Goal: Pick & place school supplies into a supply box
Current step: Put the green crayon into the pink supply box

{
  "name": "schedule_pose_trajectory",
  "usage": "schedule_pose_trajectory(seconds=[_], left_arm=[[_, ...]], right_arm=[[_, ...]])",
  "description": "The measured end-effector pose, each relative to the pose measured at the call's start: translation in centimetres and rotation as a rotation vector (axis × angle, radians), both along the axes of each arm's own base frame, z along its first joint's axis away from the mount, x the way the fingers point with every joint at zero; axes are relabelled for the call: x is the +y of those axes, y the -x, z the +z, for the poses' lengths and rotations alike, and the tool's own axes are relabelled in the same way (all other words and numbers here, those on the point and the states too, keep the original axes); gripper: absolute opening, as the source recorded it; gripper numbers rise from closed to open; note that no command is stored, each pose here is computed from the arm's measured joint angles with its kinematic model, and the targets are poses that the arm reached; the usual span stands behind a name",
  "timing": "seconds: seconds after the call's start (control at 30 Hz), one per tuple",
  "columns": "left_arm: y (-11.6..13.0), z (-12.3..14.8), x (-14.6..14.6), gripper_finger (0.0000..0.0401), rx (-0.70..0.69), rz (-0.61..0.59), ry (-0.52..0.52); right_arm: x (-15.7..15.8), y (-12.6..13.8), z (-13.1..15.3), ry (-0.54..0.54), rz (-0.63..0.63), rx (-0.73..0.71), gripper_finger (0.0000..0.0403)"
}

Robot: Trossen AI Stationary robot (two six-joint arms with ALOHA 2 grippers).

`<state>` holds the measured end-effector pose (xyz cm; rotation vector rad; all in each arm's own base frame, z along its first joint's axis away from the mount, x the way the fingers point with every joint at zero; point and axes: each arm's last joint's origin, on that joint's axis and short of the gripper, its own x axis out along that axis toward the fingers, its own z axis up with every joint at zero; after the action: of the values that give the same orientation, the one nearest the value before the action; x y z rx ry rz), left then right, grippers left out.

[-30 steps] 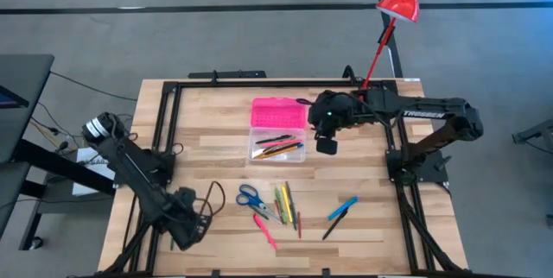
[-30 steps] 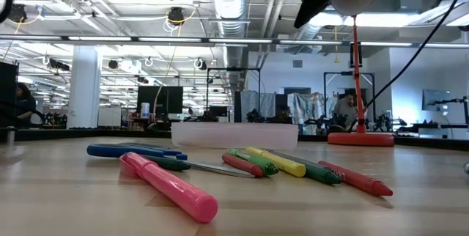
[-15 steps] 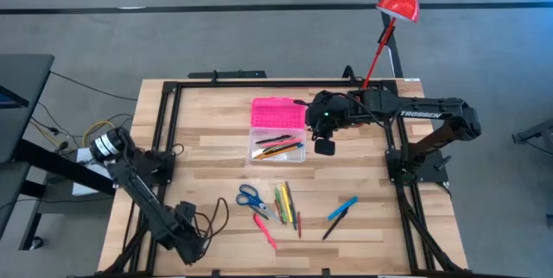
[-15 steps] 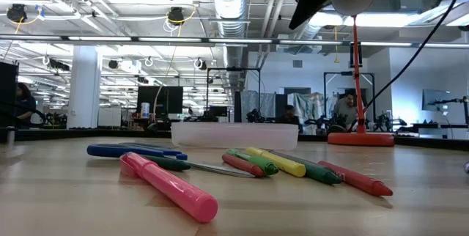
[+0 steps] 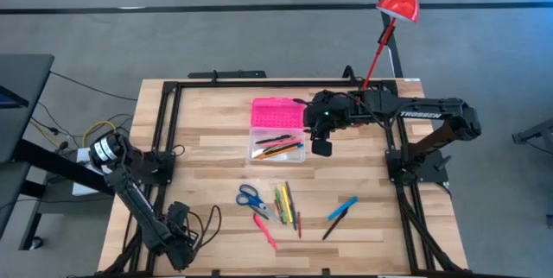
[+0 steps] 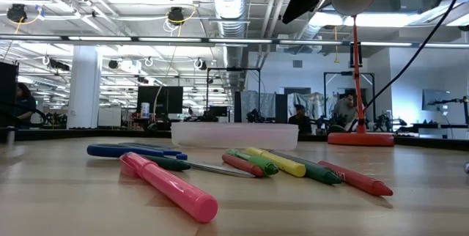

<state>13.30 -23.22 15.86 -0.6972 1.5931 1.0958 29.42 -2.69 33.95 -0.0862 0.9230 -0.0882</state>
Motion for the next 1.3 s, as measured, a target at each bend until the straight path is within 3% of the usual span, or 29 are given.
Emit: schedule_pose_trajectory(seconds=[0.33, 1.3], left_arm=[[0.6, -1.2, 0.0, 0.0114, -0.028, -0.023, 0.043], [0.4, -1.7, -0.2, 0.0115, -0.033, -0.047, 0.097]], right_arm=[[0.4, -0.1, 0.0, -0.052, 0.003, -0.008, 0.0067], [1.5, -0.1, 0.0, -0.061, 0.026, -0.009, 0.0067]])
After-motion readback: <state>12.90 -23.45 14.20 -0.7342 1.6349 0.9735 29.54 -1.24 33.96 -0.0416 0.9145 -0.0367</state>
